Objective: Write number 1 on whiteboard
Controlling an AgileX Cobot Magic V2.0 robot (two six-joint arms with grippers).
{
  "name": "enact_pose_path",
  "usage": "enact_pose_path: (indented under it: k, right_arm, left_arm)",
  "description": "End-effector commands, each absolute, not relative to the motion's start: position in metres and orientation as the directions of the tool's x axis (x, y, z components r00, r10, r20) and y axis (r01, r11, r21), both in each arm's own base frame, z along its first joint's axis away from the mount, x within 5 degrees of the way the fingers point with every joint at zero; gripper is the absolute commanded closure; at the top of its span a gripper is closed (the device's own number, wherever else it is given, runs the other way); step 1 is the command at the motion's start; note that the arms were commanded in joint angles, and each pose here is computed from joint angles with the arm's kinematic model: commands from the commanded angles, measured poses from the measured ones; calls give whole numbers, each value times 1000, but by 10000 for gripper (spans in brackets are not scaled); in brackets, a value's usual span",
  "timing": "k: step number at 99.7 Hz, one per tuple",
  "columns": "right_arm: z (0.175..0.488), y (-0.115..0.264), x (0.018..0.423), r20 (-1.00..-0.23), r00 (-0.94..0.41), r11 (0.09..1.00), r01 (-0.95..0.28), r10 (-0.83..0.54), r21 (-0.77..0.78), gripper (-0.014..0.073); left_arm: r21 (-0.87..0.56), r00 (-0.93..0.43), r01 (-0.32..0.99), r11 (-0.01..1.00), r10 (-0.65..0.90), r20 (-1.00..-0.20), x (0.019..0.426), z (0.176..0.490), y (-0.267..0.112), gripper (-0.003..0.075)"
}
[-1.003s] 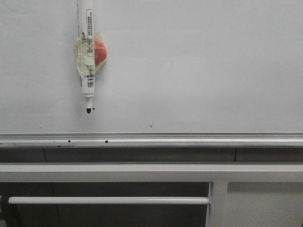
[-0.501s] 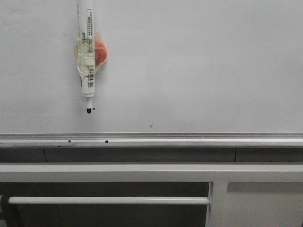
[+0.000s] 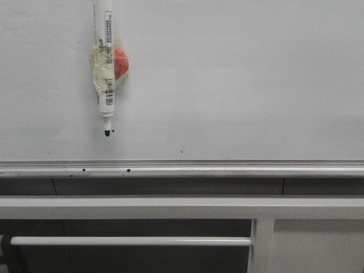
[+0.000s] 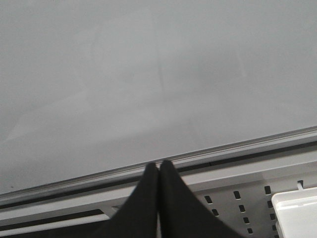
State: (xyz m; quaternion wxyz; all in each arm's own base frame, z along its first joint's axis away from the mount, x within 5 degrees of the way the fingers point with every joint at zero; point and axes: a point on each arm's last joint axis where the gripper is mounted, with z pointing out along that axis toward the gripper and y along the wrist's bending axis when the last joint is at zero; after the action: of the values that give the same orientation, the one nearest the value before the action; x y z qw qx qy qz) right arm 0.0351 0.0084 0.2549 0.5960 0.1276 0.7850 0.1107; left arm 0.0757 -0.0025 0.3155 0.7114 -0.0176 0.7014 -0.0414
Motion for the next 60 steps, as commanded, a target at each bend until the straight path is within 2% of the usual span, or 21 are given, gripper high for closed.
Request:
enact_pose_path:
  k: [1,10,19,29,33,41,47,60]
  right_arm:
    - [269,7,38,-925,-167,940,55,340,336,659]
    - [272,7,39,-926,-145,937,46,349,346,657]
    - [275,7,39,-932,-117,940,32,342,341,615]
    - [277,7,39,-955,-95,959,17,282,282,432]
    - [277,7,39,-954,-93,959,16,284,284,316]
    - [276,7,40,-954,-108,960,17,278,278,193]
    - [274,8,40,-955,-128,963,16,269,269,191]
    - [278,11,38,-959,-153,970,-17,237,242,254]
  left_arm:
    - [-77,111,42,996,-81,-991,76,334,-3,422]
    - [-77,118,43,996,-81,-990,76,334,-3,344]
    - [-77,140,44,996,-82,-987,76,336,-3,337]
    - [-122,137,54,991,-129,-982,76,336,-3,337]
    - [-155,120,59,986,-161,-980,76,335,-3,337]
    - [-202,79,64,977,-207,-975,79,332,-4,337]
    - [-213,33,60,975,-215,-976,82,328,-4,337]
    - [-242,-73,78,967,-237,-969,89,319,-8,337]
